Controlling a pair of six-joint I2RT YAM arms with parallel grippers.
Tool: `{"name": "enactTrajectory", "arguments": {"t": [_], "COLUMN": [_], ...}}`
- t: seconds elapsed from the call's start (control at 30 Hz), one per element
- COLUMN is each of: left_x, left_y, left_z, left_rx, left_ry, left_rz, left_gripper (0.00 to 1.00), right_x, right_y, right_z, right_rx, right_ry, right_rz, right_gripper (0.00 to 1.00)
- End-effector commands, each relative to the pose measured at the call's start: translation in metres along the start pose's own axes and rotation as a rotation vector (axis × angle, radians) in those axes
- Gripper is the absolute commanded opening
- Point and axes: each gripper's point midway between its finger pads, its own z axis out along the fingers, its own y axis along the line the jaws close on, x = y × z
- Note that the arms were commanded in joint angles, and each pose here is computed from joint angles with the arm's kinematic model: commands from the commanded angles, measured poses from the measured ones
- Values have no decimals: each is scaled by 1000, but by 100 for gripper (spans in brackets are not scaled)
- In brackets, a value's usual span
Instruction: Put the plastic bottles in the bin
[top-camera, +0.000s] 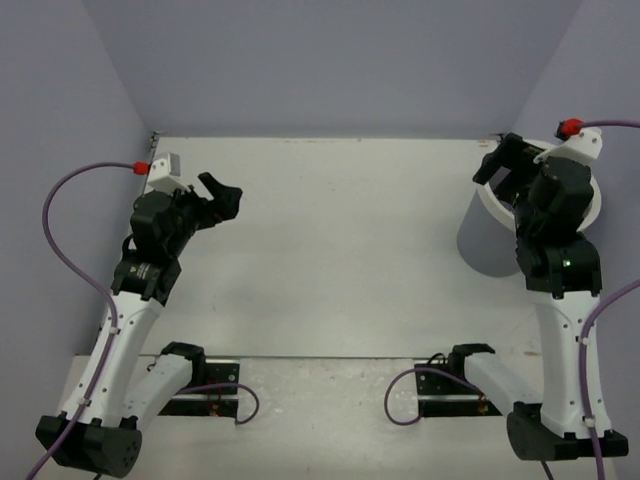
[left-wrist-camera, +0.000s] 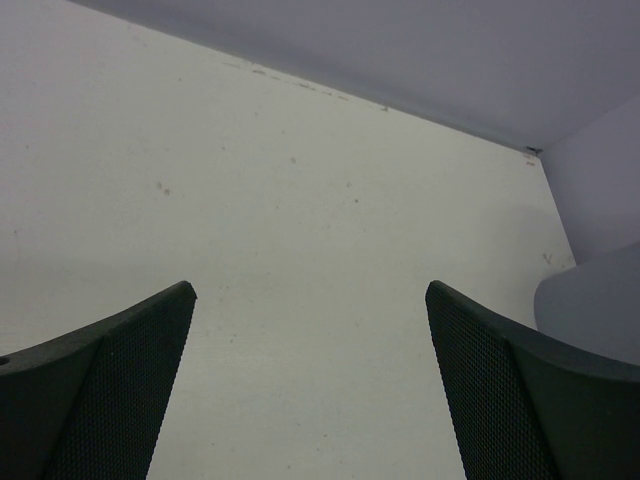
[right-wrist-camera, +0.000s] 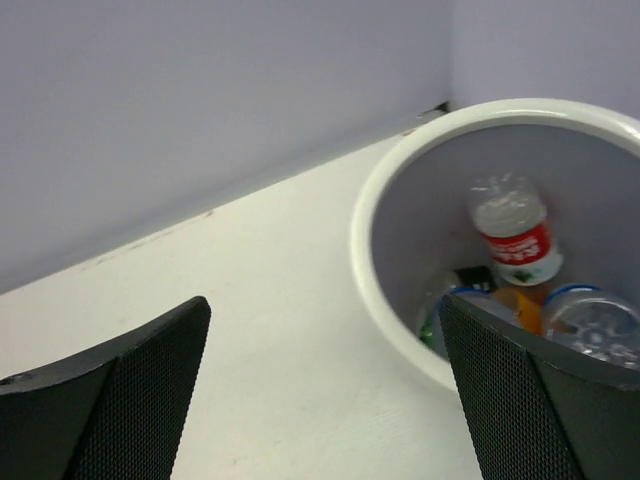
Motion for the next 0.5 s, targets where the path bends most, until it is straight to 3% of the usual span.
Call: {"name": "enactTrajectory", "arguments": {"t": [0.0, 0.07, 0.17, 0.47], "left_x": [8, 15, 22, 39], "left_y": [3, 7, 14, 33], "left_z": [1, 1, 2, 2], "left_rx": [5, -1, -26, -94], "left_ry": [30, 45, 56, 74], "left_rz": [28, 22, 22, 13], "left_gripper": [100, 100, 100, 100], "right_x": [33, 64, 95, 192], "right_y": [58, 91, 102, 142], "right_z": [-20, -23, -16, -21], "right_rx": [-279, -379, -333, -434], "right_ry": [90, 159, 213, 298], "right_rz": [-14, -58, -77, -12], "right_gripper": [99, 99, 99, 99]}}
